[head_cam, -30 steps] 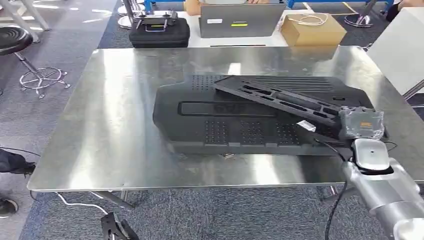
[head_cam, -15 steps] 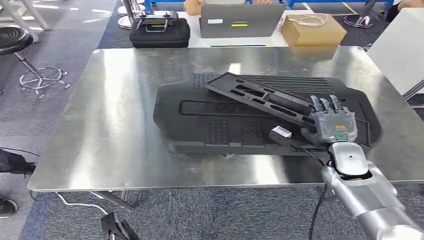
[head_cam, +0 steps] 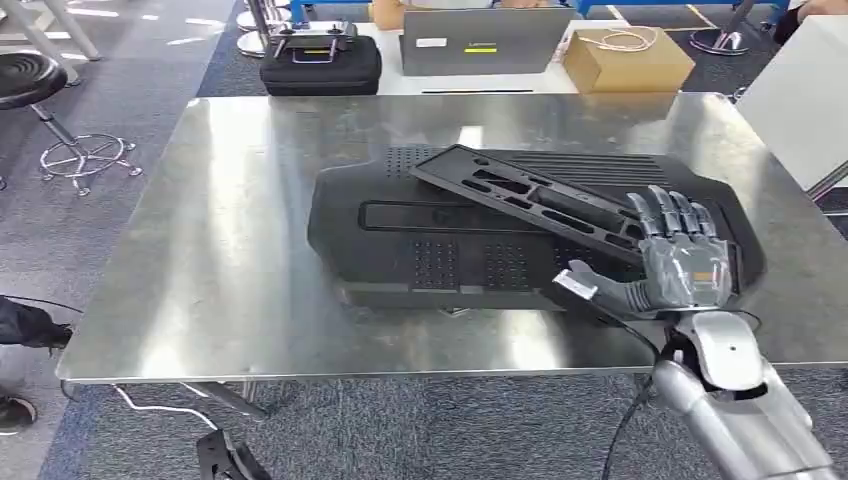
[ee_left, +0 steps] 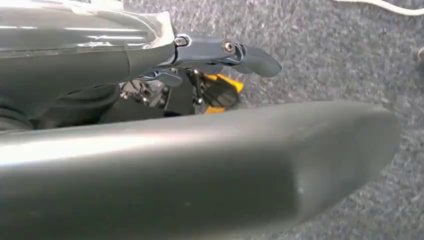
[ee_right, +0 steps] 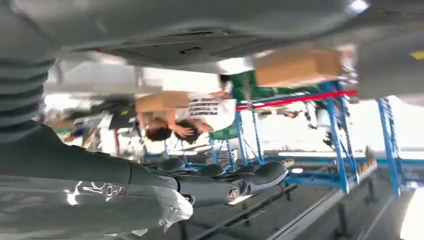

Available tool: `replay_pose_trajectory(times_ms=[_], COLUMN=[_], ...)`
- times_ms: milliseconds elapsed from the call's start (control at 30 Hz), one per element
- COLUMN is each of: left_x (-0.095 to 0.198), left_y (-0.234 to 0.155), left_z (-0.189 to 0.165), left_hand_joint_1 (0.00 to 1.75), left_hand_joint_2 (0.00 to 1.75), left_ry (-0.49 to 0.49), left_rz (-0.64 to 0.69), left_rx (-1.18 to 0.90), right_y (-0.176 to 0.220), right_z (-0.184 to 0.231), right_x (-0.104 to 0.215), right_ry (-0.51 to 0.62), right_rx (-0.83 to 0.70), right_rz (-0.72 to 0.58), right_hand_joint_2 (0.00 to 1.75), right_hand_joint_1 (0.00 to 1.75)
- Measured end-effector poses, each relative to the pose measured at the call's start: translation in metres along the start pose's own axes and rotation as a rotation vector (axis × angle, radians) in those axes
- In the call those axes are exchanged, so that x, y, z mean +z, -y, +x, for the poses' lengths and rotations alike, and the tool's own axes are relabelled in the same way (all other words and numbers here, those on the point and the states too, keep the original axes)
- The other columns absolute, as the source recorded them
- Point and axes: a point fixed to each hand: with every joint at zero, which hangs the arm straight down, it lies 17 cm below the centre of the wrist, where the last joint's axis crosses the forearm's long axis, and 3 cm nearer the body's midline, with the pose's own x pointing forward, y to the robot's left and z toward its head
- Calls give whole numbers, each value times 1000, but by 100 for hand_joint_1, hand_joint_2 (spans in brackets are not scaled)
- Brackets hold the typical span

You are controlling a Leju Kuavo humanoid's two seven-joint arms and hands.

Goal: Take the parts from the cabinet and place them on the table.

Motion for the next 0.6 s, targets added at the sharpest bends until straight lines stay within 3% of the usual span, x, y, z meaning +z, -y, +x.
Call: replay_pose_trajectory(times_ms=[267,600], left_x=[0,0], left_y=[-14,-30], left_z=[-4,-8], left_hand_joint_1=[0,0], left_hand_joint_2=[0,0], left_ry=[0,-13], left_rz=[45,113], left_rx=[-9,-19], right_y=[89,140], right_z=[-2,4], right_x=[67,128], right_ry=[6,2], right_rx=[-317,-434], right_rz=[-288,-437], right_hand_joint_2=[0,0], right_hand_joint_1=[0,0])
